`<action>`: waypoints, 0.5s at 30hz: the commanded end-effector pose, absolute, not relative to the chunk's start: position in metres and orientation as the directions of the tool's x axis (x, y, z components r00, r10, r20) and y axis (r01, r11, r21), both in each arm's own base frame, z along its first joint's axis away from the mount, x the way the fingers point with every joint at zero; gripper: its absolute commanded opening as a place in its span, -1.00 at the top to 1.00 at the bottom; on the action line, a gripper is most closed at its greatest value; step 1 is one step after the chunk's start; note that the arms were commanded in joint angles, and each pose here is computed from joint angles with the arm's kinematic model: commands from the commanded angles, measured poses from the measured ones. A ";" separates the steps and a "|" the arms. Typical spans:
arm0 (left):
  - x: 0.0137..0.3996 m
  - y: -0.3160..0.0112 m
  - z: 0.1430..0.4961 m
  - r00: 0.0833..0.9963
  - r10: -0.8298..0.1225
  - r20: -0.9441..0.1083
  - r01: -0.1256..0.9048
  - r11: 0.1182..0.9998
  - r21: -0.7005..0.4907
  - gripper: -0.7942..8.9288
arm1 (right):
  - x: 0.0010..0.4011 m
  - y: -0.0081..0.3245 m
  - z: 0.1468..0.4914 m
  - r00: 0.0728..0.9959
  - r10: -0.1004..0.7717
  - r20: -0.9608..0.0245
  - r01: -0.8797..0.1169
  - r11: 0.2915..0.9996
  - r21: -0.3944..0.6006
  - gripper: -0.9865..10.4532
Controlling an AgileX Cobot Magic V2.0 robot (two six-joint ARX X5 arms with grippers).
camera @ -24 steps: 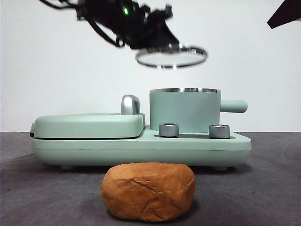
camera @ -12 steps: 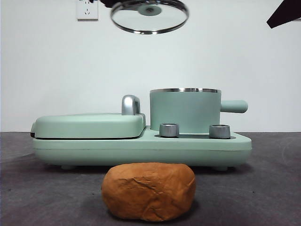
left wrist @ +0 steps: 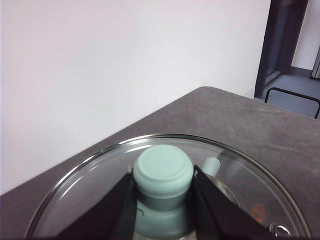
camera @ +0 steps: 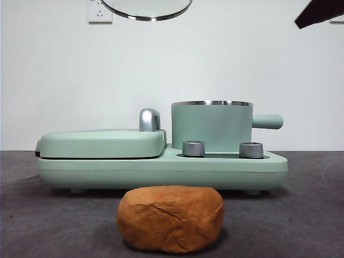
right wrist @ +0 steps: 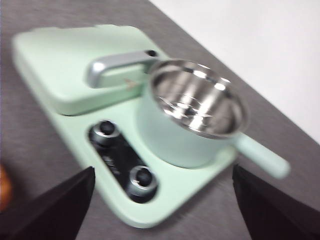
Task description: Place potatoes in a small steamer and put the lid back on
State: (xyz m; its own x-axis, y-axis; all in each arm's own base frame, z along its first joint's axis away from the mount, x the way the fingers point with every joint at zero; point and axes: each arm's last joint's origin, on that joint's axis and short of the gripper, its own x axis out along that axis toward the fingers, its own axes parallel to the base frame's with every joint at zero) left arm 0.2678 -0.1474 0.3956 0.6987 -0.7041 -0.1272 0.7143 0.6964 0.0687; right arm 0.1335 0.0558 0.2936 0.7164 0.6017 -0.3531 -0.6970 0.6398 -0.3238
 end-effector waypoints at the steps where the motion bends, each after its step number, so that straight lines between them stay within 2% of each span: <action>1: 0.265 -0.147 0.401 0.697 -0.708 -0.108 0.716 0.692 0.085 0.82 | 0.134 0.066 0.293 0.667 0.643 -0.378 -0.745 0.598 -0.296 0.07; 9: 0.235 -0.129 0.391 0.703 -0.703 -0.110 0.711 0.700 0.069 0.82 | 0.135 0.098 0.281 0.508 0.726 -0.463 -0.861 0.444 -0.248 0.07; 15: 0.206 -0.107 0.376 0.726 -0.678 -0.119 0.684 0.729 0.018 0.82 | 0.132 0.125 0.267 0.378 0.756 -0.534 -0.926 0.316 -0.209 0.07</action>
State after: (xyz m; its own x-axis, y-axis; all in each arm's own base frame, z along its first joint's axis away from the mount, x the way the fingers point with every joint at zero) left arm 0.2086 -0.1069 0.3707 0.7239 -0.6724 -0.1543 0.6837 0.7291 0.0309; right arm 0.1320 0.1188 0.2640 0.3925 0.7448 -0.5396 -0.9196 0.3275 -0.2168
